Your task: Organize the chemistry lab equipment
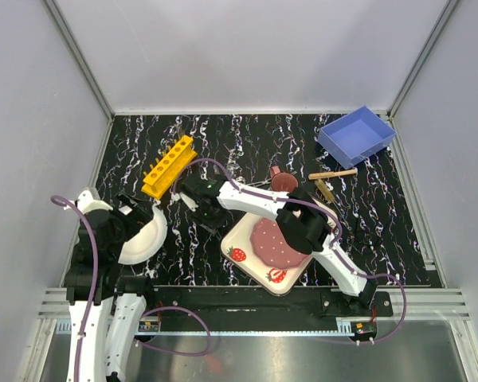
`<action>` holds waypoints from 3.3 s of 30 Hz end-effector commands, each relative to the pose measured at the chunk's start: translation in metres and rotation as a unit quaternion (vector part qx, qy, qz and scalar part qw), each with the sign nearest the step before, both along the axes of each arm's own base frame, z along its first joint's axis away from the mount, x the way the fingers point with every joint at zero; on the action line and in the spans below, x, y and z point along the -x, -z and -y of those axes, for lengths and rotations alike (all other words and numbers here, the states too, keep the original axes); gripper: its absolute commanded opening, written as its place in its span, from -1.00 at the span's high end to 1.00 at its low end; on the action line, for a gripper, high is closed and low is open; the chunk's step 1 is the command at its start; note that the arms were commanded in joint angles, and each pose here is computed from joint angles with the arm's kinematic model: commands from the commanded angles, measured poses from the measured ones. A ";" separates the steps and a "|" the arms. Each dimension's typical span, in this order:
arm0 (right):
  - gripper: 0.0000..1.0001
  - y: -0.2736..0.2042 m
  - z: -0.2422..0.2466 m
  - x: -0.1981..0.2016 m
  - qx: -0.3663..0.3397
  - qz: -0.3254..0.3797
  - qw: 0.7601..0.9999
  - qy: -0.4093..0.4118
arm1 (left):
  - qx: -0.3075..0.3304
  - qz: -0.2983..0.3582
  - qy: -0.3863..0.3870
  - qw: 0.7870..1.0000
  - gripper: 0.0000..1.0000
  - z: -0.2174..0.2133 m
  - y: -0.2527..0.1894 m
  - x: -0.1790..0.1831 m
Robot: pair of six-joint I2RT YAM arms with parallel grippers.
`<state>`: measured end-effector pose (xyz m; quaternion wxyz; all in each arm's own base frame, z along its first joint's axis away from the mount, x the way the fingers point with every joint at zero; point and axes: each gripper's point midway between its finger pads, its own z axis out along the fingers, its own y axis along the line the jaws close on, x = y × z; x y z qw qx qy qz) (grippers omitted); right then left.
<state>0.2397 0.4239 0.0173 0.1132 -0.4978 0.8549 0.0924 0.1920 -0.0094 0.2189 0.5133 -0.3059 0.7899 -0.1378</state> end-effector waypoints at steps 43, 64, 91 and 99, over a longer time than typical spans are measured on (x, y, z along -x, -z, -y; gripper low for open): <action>0.51 -0.190 0.001 0.013 -0.244 -0.055 0.966 -0.064 | 0.346 0.017 0.246 0.905 -0.98 0.127 -0.036 -0.023; 0.51 -0.209 0.018 0.049 -0.277 -0.083 0.949 -0.123 | 0.381 -0.028 0.300 0.874 -0.58 0.144 -0.020 -0.034; 0.51 -0.197 0.024 0.051 -0.247 -0.064 0.956 -0.146 | 0.360 -0.043 0.335 0.870 0.74 0.148 -0.008 -0.021; 0.10 -0.218 0.030 0.044 -0.238 -0.027 0.955 -0.176 | 0.321 -0.035 0.327 0.888 0.88 0.142 -0.013 -0.020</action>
